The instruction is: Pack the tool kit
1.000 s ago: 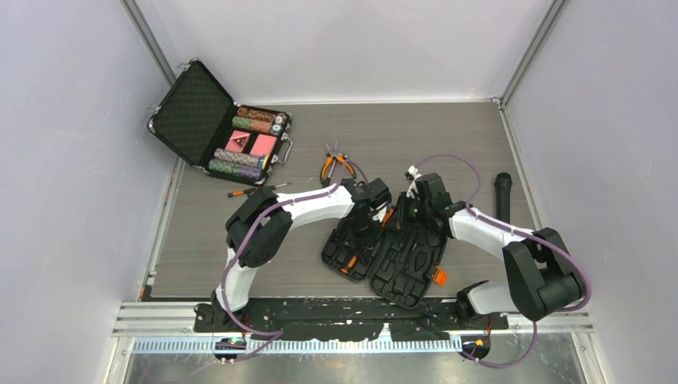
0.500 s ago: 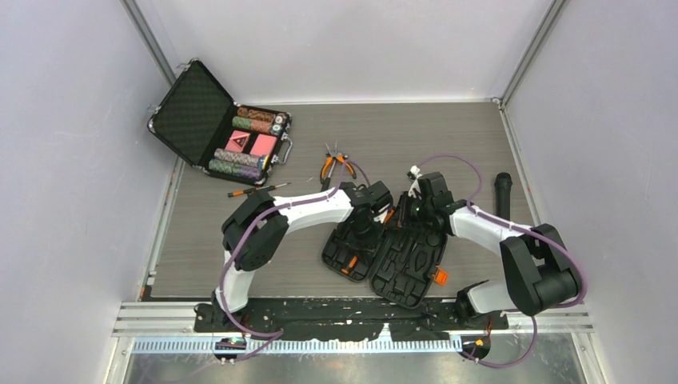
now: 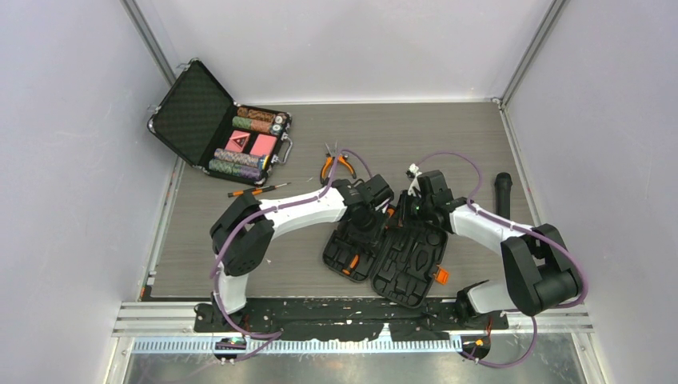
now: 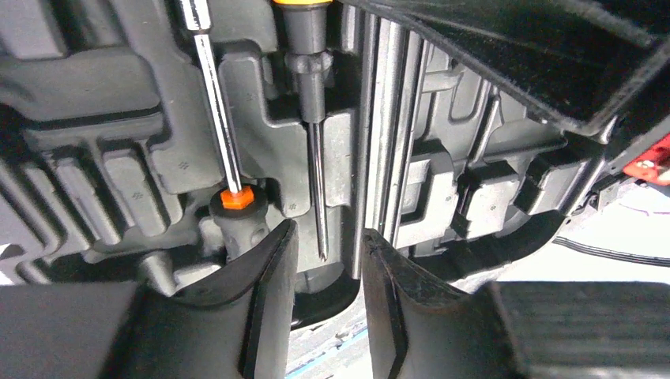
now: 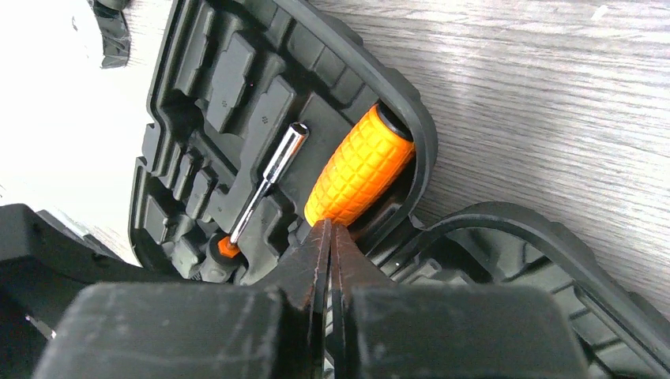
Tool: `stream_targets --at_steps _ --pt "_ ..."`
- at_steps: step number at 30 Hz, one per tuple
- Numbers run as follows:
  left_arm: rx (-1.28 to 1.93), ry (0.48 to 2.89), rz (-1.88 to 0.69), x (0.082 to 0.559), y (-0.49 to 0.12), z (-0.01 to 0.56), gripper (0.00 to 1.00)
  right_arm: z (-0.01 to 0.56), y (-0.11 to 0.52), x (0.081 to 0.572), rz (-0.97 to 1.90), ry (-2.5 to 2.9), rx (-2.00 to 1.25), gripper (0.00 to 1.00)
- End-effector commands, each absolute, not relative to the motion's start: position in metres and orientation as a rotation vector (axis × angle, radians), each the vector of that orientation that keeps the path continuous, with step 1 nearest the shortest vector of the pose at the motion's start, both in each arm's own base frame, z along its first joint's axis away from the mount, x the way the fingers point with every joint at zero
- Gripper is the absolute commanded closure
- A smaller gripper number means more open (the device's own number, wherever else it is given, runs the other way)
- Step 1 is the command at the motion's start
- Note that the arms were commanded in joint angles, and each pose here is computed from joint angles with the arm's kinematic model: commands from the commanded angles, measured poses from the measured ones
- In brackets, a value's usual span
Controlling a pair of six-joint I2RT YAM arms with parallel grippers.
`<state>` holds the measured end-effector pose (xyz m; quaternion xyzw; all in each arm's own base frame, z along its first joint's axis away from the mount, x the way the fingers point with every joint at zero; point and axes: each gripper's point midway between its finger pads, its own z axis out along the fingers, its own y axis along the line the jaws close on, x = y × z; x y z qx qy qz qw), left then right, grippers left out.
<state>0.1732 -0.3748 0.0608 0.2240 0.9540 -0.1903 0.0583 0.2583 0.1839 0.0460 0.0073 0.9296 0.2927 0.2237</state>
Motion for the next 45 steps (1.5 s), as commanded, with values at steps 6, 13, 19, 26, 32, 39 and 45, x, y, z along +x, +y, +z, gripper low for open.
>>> stream_targets --at_steps 6,13,19,26,32,39,45 --pt "0.715 2.899 -0.512 0.161 -0.363 0.062 0.76 0.063 0.181 0.270 0.770 2.512 -0.006 0.93" --pt "0.768 2.916 -0.552 0.149 -0.372 0.058 0.81 0.063 0.180 0.270 0.767 2.514 -0.004 0.94" --pt "0.766 2.938 -0.539 0.148 -0.372 0.053 0.86 0.062 0.180 0.269 0.764 2.520 -0.003 0.94" --pt "0.760 2.967 -0.489 0.147 -0.366 0.045 0.90 0.060 0.180 0.268 0.762 2.524 -0.001 0.94" --pt "0.761 2.973 -0.466 0.147 -0.365 0.042 0.91 0.058 0.180 0.267 0.766 2.529 0.000 0.94" --pt "0.719 2.826 -0.526 0.160 -0.368 0.086 0.81 0.068 0.182 0.267 0.790 2.503 -0.019 0.94" --pt "0.683 2.753 -0.512 0.171 -0.366 0.103 0.76 0.099 0.183 0.273 0.797 2.423 -0.050 0.90"
